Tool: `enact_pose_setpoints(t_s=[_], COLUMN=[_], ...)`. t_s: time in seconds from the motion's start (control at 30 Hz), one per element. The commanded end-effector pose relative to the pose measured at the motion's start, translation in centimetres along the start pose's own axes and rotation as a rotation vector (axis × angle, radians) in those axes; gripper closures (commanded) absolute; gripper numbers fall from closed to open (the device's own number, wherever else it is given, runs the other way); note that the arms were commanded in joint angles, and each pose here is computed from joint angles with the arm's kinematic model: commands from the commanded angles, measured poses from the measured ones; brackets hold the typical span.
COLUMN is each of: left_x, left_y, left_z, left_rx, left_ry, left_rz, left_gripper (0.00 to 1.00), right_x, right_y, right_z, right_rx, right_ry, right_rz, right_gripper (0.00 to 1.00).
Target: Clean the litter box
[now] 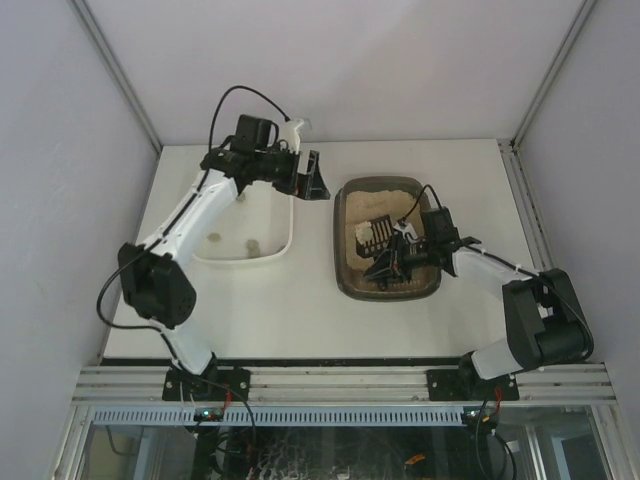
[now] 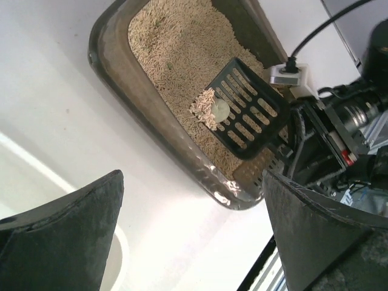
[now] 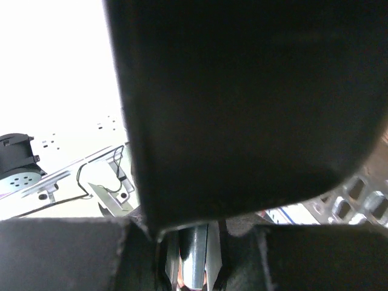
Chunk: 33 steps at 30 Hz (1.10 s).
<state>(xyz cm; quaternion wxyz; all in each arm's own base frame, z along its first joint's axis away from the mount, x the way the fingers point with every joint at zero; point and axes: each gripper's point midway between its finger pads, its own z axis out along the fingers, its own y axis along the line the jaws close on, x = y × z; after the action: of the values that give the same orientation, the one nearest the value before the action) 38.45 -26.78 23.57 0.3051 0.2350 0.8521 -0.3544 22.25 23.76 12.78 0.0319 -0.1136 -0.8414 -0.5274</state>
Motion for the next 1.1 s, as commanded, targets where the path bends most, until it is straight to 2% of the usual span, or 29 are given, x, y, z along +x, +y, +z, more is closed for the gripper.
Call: enact_pose_setpoints(t_s=[0.0,0.13,0.37,0.43,0.53,0.7,0.87,1.0,1.07], left_x=[-2.0,0.1,5.4,7.5,11.7,17.2,17.9,18.5,18.8], left_y=[-2.8,-3.6,-2.7,-1.9,-1.3,1.1,1.5,2.0,2.3], left_z=[-6.7,-9.2,-13.0,-13.8,-15.0,-15.5,-16.0,-15.7,-15.4], left_rx=[-0.059,-0.085,-0.212,-0.256,-0.283,-0.371,-0.382,-0.383,-0.387], left_ry=[-0.086,-0.048,0.053,0.073,0.108,0.087,0.005,0.002,0.014], left_rz=[0.161,0.209,0.264,0.282,0.345,0.41,0.385,0.347,0.332], left_gripper=[0.0,0.0,0.0,0.0,0.0,0.0,0.0,0.0,0.0], right_x=[0.2,0.6,0.5,0.7,1.1,2.2,0.3,0.6,0.0], right_y=[-0.5,-1.4,-1.0,-0.2,0.4,0.7,1.8,2.3,2.6], right_z=[-1.1,-1.3,-2.3,-2.8,-3.9,-2.4,-3.6,-1.1,-1.8], right_rx=[-0.029,-0.047,-0.177,-0.24,-0.361,-0.381,-0.412,-0.346,-0.389], right_ry=[-0.047,-0.11,-0.332,-0.349,-0.414,-0.337,-0.377,-0.277,-0.292], right_rz=[-0.088,-0.11,-0.31,-0.378,-0.397,-0.397,-0.366,-0.39,-0.35], right_gripper=[1.0,1.0,1.0,1.0,1.0,1.0,1.0,1.0,1.0])
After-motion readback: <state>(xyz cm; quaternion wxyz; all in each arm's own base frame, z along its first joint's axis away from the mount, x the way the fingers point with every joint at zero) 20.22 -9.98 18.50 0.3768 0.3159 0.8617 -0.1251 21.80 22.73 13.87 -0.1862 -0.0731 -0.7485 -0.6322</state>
